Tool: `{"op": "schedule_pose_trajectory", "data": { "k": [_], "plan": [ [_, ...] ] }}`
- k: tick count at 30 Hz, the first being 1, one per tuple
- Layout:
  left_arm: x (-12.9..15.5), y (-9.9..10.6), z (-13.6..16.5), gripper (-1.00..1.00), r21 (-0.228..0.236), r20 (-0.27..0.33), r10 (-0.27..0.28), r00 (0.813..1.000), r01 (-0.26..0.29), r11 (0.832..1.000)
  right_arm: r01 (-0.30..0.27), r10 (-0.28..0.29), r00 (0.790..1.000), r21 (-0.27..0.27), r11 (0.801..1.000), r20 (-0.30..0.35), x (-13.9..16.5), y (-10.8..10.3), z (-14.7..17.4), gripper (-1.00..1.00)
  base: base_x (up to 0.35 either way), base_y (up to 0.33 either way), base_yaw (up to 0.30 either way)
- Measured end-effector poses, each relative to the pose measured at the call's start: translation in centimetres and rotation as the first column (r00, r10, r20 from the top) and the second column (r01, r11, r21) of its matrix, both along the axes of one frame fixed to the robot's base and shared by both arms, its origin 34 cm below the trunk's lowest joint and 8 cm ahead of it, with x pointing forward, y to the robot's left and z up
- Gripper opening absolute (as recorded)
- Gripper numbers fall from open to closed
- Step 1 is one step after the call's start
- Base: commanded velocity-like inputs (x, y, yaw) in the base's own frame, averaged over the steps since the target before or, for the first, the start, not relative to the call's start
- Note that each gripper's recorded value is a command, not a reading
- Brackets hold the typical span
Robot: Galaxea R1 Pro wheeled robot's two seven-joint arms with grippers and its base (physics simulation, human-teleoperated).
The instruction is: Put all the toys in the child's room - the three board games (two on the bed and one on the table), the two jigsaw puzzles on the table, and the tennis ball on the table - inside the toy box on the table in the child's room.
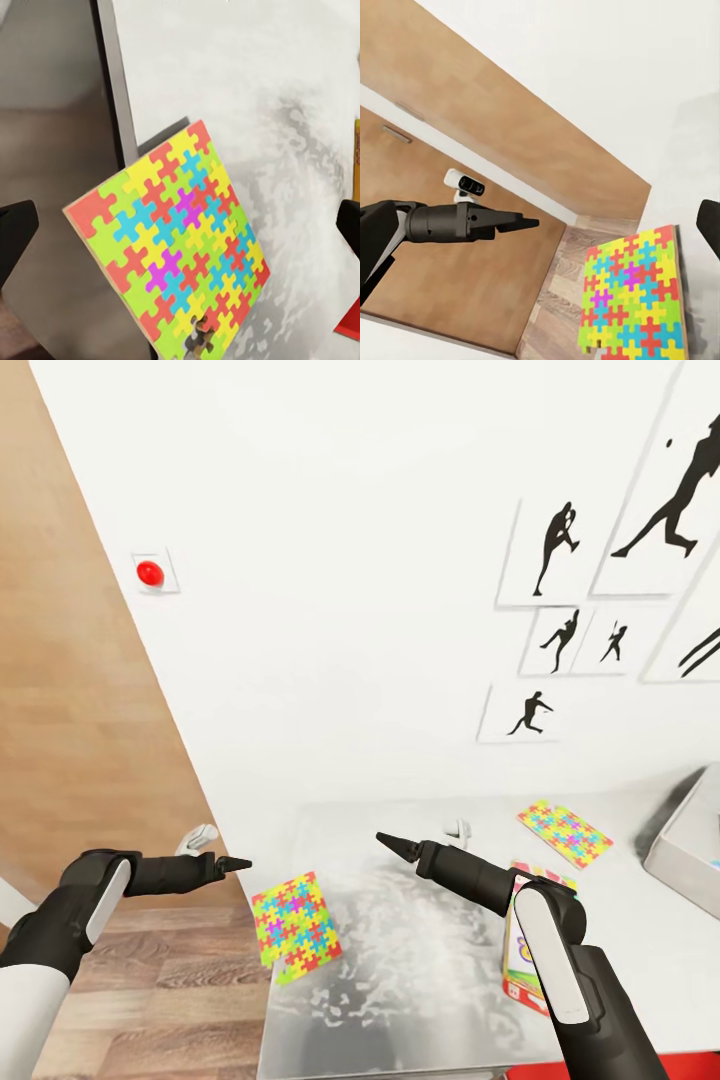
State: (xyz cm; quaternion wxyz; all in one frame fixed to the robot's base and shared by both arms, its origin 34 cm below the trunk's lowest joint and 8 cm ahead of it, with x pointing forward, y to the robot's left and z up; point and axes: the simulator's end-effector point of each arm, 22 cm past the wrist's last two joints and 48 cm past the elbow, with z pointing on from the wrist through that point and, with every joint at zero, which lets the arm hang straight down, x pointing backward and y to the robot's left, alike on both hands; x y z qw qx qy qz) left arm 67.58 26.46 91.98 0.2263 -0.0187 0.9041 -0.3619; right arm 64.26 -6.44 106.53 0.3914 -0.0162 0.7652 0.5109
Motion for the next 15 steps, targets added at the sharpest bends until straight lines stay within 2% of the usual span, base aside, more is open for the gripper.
{"op": "schedule_pose_trajectory", "data": {
  "k": [10, 15],
  "plan": [
    [-0.1, -0.2, -1.2, 1.0, -0.018, -0.027, 0.003, 1.0, -0.003, 1.0, 0.002, -0.002, 1.0, 0.002, 1.0, 0.0, 0.4, -0.1, -0.8, 1.0, 0.0, 0.0, 0.0],
    [-0.1, 0.2, -1.7, 1.0, -0.04, -0.057, 0.024, 0.998, -0.027, 0.999, 0.002, -0.002, 1.0, 0.002, 1.0, 0.0, 0.5, -0.2, -1.3, 1.0, 0.0, 0.0, 0.0]
  ]
}}
